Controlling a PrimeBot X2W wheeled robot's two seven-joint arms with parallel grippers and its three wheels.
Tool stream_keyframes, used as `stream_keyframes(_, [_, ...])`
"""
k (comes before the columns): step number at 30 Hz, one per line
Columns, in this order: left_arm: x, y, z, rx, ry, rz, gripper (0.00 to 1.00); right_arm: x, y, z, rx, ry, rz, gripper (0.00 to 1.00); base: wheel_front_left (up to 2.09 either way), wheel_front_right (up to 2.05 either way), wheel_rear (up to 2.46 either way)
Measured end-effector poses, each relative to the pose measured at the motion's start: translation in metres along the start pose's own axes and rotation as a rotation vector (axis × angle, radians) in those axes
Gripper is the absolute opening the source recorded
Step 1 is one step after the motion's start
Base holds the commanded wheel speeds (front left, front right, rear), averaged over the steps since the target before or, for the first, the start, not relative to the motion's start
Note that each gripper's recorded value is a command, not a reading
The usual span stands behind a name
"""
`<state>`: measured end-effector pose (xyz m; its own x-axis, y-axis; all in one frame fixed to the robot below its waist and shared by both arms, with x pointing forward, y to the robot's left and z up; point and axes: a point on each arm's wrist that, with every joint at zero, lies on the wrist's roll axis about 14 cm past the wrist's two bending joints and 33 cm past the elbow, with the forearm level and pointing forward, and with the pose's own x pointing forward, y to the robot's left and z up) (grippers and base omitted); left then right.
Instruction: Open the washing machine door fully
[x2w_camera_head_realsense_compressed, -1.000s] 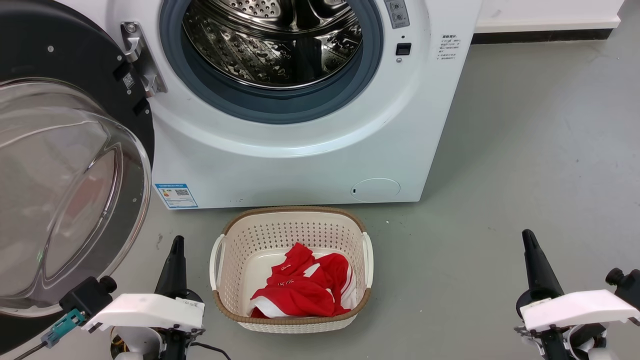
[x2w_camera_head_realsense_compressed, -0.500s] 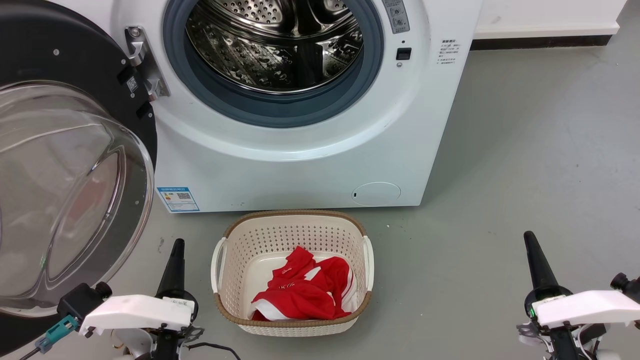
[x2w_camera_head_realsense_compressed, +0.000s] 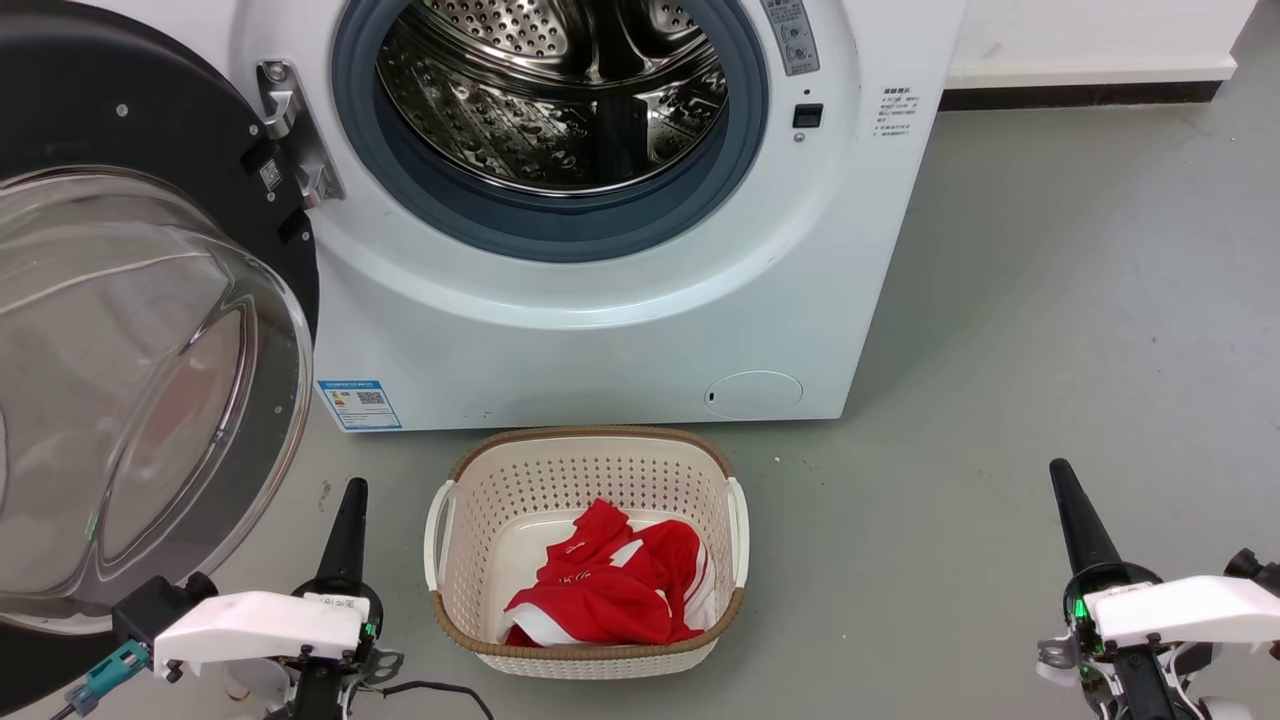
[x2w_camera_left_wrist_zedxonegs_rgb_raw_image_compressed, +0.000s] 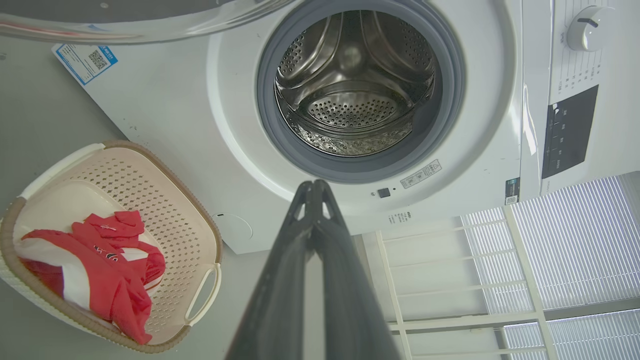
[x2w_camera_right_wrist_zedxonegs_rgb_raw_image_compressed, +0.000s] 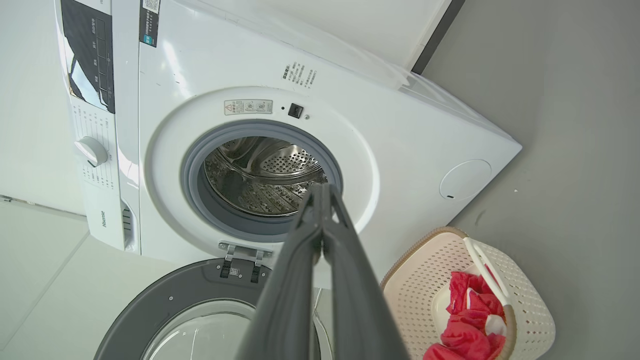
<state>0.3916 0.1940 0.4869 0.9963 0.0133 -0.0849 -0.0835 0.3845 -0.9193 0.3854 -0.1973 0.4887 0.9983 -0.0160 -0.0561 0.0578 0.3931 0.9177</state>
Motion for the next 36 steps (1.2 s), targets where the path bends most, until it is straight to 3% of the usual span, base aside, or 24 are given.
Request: stream_keyframes(36, [-0.0033,-0.0101,0.0085,-0.302,0.001,-0.054,0.00,0.0014,0.0097,0.0070,0.306,0.003,0.033,0.00,0.00,0.00,0.00])
